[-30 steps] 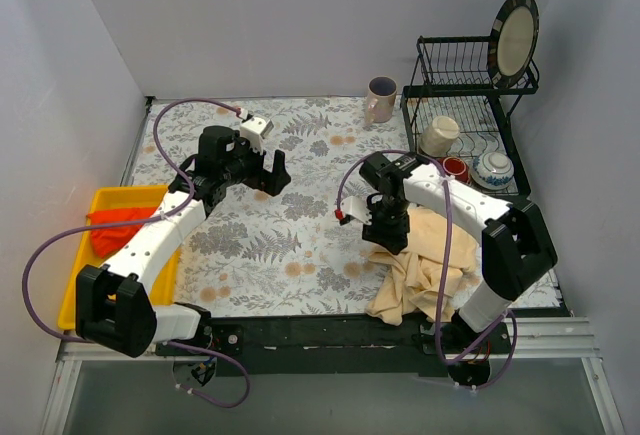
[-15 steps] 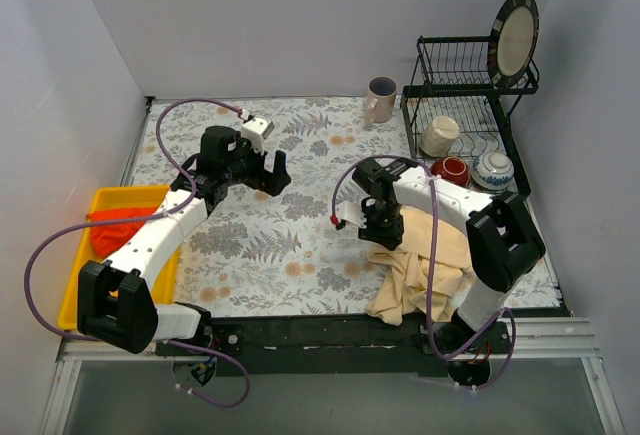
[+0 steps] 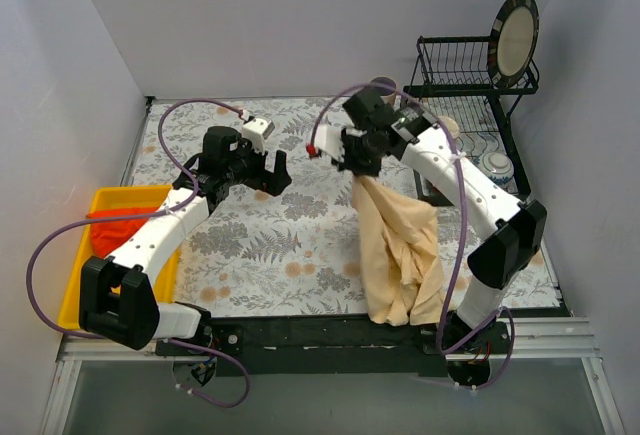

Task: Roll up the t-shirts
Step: Pick up the T-shirt at the corner of the board.

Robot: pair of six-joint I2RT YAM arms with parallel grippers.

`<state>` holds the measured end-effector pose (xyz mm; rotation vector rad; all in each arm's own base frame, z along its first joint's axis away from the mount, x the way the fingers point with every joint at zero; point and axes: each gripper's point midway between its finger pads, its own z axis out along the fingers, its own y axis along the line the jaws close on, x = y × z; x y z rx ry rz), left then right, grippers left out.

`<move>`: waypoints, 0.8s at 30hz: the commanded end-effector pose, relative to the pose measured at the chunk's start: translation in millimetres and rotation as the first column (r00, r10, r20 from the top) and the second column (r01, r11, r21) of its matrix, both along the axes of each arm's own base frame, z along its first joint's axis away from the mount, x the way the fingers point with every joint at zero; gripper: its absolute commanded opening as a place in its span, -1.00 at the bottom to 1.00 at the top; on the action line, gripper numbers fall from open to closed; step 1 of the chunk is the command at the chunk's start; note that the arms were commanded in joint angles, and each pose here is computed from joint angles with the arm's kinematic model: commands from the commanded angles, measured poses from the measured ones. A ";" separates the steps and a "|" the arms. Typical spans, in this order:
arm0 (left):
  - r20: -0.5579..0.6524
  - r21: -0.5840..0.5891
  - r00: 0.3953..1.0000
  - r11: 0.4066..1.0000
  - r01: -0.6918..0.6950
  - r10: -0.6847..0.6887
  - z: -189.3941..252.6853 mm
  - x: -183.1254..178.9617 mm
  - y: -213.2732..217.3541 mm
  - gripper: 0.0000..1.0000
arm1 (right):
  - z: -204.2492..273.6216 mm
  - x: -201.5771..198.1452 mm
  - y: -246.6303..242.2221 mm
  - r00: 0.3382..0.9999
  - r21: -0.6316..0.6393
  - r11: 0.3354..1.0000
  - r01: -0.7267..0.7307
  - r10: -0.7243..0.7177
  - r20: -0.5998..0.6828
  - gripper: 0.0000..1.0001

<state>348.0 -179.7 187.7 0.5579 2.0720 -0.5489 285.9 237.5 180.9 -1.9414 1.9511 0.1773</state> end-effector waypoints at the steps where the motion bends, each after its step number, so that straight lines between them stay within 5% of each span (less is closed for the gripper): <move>1: 0.054 -0.006 0.997 0.998 -0.061 0.061 13.7 7.1 7.5 0.96 | 111.2 24.9 60.8 0.982 0.239 0.969 -0.057 0.010 0.190 -0.97; 6: 0.157 -0.030 0.974 0.987 -0.159 0.162 42.8 19.2 20.3 0.96 | 196.3 52.3 87.8 0.905 0.415 0.906 -0.087 -0.102 0.412 -0.97; 12: 0.169 -0.029 0.970 0.985 -0.171 0.173 56.1 14.3 24.6 0.96 | 239.8 65.5 84.3 0.820 0.543 0.836 -0.078 -0.255 0.512 -0.97; 19: 0.199 -0.001 0.974 0.994 -0.111 0.109 59.2 -17.9 30.6 0.96 | 228.2 91.0 66.8 0.757 0.504 0.862 0.048 -0.360 0.545 -0.97; 24: 0.039 0.016 0.997 0.998 0.066 -0.067 8.2 -56.5 14.2 0.96 | 189.6 91.3 44.8 0.767 0.487 0.864 0.128 -0.398 0.504 -0.97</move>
